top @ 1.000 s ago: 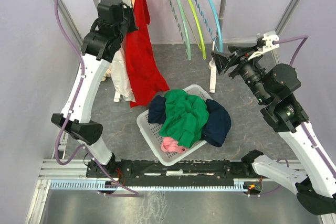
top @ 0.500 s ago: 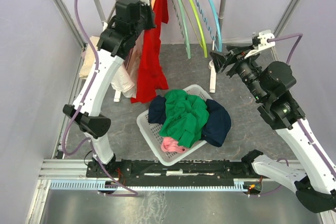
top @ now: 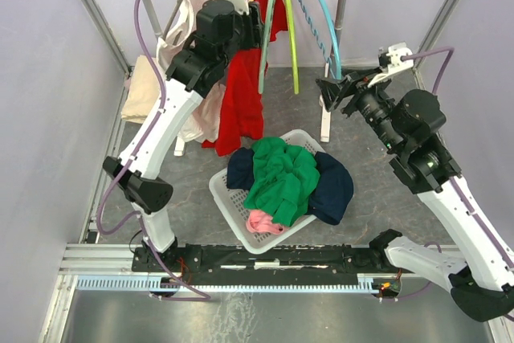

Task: Remove the t-shirt from the hanger
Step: Adjust the hanger on the clothesline.

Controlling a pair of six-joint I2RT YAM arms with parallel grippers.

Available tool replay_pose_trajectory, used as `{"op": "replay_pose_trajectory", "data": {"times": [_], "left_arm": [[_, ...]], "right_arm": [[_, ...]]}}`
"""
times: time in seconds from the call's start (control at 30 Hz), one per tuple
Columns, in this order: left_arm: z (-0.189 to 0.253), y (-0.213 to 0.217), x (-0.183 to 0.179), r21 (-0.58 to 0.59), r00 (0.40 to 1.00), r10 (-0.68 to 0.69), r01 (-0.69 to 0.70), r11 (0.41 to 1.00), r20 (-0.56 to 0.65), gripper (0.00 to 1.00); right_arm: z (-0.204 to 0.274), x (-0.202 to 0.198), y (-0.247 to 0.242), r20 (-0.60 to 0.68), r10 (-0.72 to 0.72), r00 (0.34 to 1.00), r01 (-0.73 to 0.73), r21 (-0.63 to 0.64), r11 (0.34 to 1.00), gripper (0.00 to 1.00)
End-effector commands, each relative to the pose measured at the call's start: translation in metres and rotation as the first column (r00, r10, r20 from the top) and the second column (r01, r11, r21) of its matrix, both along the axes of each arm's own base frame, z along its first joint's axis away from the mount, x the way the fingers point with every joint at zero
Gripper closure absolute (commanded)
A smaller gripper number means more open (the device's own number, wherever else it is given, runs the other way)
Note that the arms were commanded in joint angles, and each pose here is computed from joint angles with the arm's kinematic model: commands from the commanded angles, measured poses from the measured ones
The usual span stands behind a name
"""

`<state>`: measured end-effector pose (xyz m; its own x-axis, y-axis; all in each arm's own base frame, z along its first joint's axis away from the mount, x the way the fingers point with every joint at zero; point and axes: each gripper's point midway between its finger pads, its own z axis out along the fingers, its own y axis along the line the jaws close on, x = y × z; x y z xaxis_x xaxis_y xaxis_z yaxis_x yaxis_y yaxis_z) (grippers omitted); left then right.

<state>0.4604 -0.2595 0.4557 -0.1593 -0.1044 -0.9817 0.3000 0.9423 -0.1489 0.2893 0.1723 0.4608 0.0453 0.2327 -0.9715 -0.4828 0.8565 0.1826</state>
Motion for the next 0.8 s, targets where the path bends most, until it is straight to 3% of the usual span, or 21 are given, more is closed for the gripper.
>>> {"op": "replay_pose_trajectory", "data": {"times": [0.0,0.6,0.77], "left_arm": [[0.039,-0.001,-0.03,-0.102,0.993,-0.05,0.061,0.993,0.102,0.4],[0.032,-0.046,-0.086,-0.15,0.959,-0.259,0.274,0.95,0.114,0.38],[0.023,-0.044,-0.084,-0.139,0.966,-0.238,0.25,0.958,0.1,0.38]], "right_arm": [[0.031,-0.001,0.01,0.071,0.048,0.996,-0.051,0.043,0.998,0.25],[0.048,0.007,0.025,0.097,0.091,0.991,-0.097,0.064,0.993,0.26],[0.052,0.01,0.035,0.103,0.128,0.986,-0.134,0.062,0.989,0.27]]}}
